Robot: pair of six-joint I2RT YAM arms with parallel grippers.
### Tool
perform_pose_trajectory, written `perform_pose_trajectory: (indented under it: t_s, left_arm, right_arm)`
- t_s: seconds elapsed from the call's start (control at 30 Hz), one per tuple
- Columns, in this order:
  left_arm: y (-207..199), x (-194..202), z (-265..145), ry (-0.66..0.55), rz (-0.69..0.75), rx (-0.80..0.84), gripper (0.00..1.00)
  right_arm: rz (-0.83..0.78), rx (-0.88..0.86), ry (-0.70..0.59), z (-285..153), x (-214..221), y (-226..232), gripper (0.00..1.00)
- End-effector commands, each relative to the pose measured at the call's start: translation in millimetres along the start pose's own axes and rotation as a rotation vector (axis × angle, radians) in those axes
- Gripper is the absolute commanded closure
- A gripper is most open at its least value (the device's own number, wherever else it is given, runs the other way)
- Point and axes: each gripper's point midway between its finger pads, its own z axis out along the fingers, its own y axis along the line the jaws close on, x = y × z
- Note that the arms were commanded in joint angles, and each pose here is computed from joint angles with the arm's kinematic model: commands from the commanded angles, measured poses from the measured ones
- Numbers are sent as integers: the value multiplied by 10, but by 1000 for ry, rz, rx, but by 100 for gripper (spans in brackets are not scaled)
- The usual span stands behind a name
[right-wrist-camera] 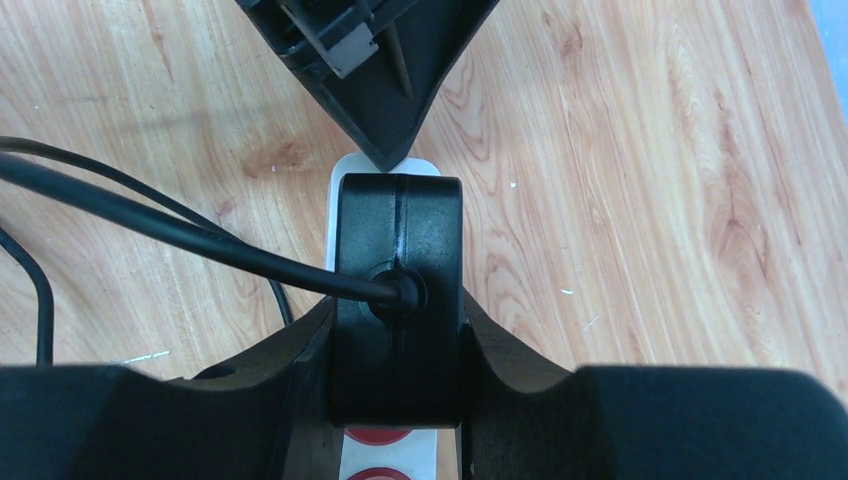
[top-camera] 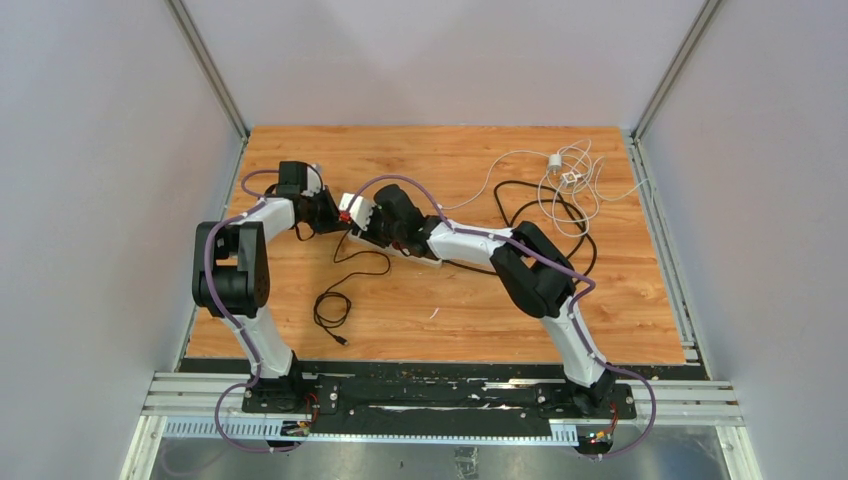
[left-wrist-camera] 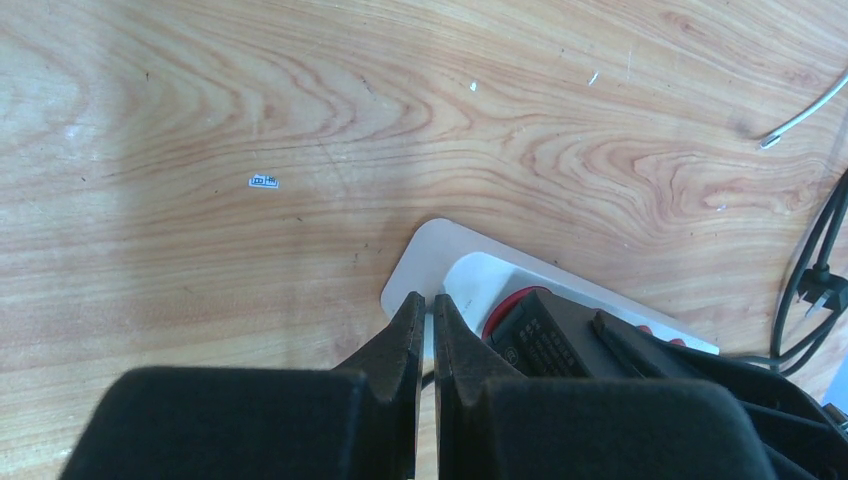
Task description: Pull the plug off the socket
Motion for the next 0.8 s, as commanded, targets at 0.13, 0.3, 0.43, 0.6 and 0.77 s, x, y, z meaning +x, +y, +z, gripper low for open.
perform_pose_trajectory:
  t_s: [0.13,0.3,0.43,0.6,0.77]
  left_arm:
    - [359,1045,71,345,-67,-140,93]
    - [361,1063,63,346,-67,-140,93]
    - [364,1067,59,346,-71,-142,93]
    - [361,1069,56,347,-70,-142,93]
    - [360,1070,55,347,-70,-142,93]
  right_arm:
    - [151,-124,73,-32,175,234,100]
    - [487,-258,-2,-127,-31,131,100]
    - [589,-281,-19,-170,-86,-11,100]
    - [674,-363,-47,-230,-188,4,100]
    - [626,-314,-57,-258,-209,-107,100]
